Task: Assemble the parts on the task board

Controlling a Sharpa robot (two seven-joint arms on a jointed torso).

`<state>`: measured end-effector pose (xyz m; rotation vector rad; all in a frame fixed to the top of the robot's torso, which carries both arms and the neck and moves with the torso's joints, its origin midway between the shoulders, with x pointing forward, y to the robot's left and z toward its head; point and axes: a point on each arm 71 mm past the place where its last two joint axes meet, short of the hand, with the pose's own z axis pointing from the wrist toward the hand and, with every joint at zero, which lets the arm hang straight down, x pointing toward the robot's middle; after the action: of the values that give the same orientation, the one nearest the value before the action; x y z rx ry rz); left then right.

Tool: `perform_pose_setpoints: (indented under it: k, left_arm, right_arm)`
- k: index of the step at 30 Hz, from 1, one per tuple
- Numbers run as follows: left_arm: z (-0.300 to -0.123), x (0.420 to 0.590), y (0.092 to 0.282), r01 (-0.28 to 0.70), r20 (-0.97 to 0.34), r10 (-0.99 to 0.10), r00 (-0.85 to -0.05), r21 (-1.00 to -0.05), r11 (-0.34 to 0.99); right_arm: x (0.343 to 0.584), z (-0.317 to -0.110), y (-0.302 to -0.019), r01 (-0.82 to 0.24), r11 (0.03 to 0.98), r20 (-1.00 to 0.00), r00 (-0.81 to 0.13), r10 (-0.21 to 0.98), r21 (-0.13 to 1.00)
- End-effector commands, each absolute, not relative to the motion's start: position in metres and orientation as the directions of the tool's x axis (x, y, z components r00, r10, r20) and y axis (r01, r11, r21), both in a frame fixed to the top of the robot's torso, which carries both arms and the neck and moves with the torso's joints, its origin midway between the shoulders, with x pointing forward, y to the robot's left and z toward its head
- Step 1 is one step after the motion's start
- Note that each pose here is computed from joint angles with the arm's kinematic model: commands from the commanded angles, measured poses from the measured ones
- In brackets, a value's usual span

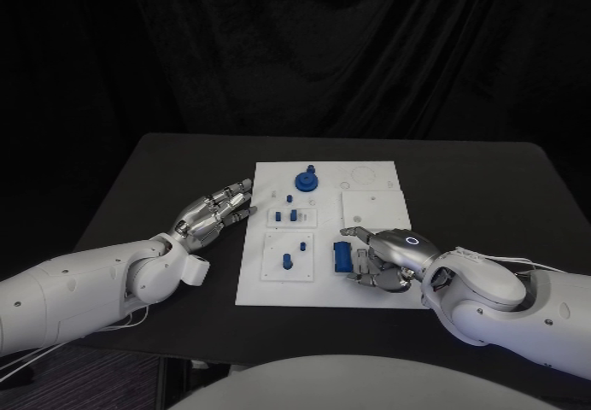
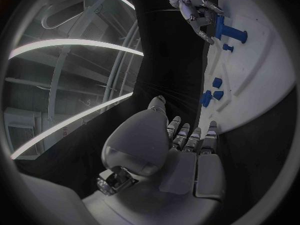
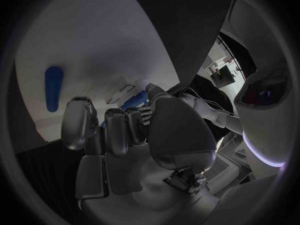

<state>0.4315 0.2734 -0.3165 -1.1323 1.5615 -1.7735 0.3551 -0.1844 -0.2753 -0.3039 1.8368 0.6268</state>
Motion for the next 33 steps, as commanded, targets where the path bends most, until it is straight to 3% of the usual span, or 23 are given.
perform_pose_setpoints:
  k: [1,11,19,25,33]
  left_arm:
    - [-0.315,0.431,0.273,-0.133,0.263,-0.812,-0.521,-0.965,-0.227]
    - [-0.315,0.431,0.273,-0.132,0.261,-0.814,-0.519,-0.965,-0.225]
    - [-0.315,0.431,0.274,-0.129,0.258,-0.817,-0.516,-0.966,-0.223]
    - [-0.315,0.431,0.273,-0.128,0.256,-0.819,-0.514,-0.967,-0.222]
    - [-0.315,0.430,0.273,-0.129,0.256,-0.818,-0.515,-0.967,-0.222]
  right_arm:
    - [0.355,-0.273,-0.186,-0.481,0.832,-0.937,-0.328,0.123,0.278]
    - [0.352,-0.261,-0.192,-0.494,0.814,-0.944,-0.270,0.191,0.306]
    - [0.363,-0.226,-0.209,-0.461,0.822,-0.939,-0.234,0.251,0.334]
    - [0.374,-0.209,-0.227,-0.363,0.872,-0.927,-0.299,0.224,0.328]
    - [0.376,-0.216,-0.252,-0.229,0.959,-0.888,-0.457,0.046,0.168]
